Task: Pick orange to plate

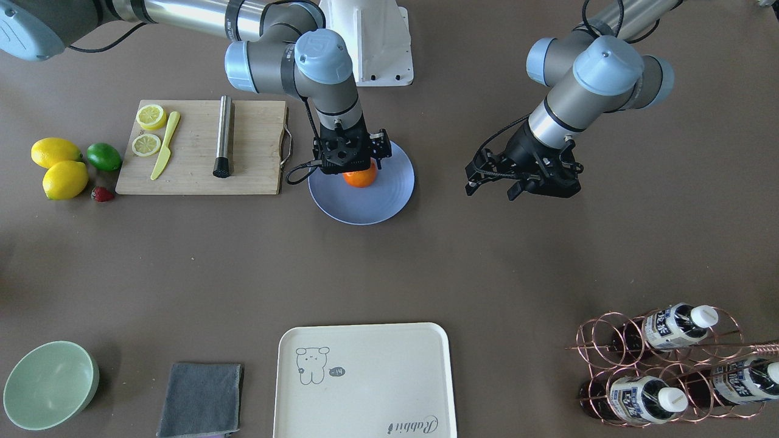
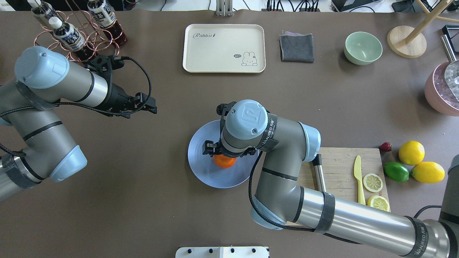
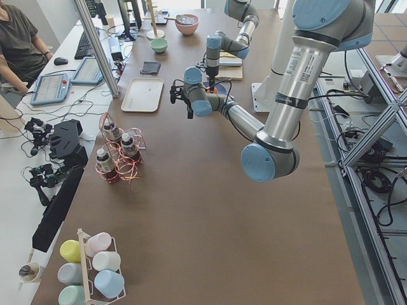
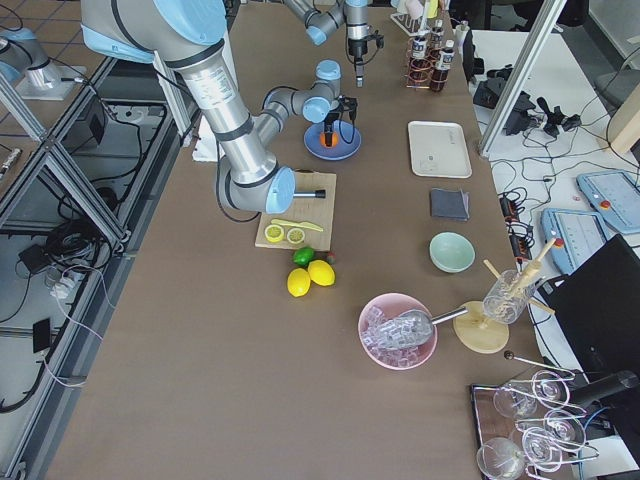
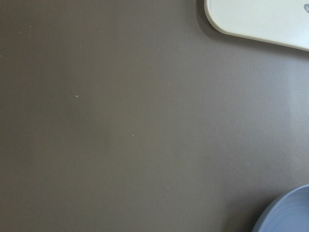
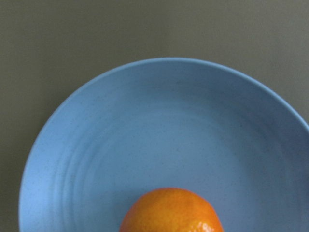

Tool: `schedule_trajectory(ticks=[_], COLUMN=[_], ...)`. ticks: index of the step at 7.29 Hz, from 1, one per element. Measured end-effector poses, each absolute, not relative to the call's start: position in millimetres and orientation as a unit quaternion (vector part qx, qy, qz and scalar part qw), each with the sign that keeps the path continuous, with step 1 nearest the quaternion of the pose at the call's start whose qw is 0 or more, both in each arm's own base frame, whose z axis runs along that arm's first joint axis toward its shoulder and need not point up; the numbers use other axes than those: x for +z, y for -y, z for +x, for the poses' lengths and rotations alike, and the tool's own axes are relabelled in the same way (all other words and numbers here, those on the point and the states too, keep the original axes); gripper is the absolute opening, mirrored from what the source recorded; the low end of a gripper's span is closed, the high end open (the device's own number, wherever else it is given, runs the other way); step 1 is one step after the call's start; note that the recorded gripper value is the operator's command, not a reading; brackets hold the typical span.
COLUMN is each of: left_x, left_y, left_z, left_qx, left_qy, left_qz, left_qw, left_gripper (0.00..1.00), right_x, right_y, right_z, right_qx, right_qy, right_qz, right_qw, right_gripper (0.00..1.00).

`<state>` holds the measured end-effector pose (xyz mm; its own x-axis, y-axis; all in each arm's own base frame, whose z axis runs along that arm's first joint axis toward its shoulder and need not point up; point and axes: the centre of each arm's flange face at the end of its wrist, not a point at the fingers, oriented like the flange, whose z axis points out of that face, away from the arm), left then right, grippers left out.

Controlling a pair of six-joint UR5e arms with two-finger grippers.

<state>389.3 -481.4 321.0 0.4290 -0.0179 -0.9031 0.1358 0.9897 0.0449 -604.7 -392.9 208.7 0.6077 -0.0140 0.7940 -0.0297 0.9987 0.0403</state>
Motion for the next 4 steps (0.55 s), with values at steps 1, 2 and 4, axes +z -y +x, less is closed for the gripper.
schedule_trajectory(ticks=[1,2,4], left_x=[322.1,329.3,356.0], left_y=[485.3,492.8,517.3], left_z=[384.5,375.4,333.3], left_qx=[-0.045,-0.038,0.0], left_qy=[-0.53,-0.52,-0.481], left_qz=[0.059,0.067,0.081], left_qw=[0.845,0.851,0.873], left_gripper=[0.98,0.98,0.98], right_x=[216.0,231.5,284.9], right_y=[406.5,424.8,470.6], right_z=[-579.8,-535.1,-417.8], right_qx=[0.013,0.023,0.019], right_qy=[0.446,0.453,0.456], right_qz=[0.028,0.025,0.022], right_qw=[0.894,0.891,0.889], right_gripper=[1.0,1.0,1.0])
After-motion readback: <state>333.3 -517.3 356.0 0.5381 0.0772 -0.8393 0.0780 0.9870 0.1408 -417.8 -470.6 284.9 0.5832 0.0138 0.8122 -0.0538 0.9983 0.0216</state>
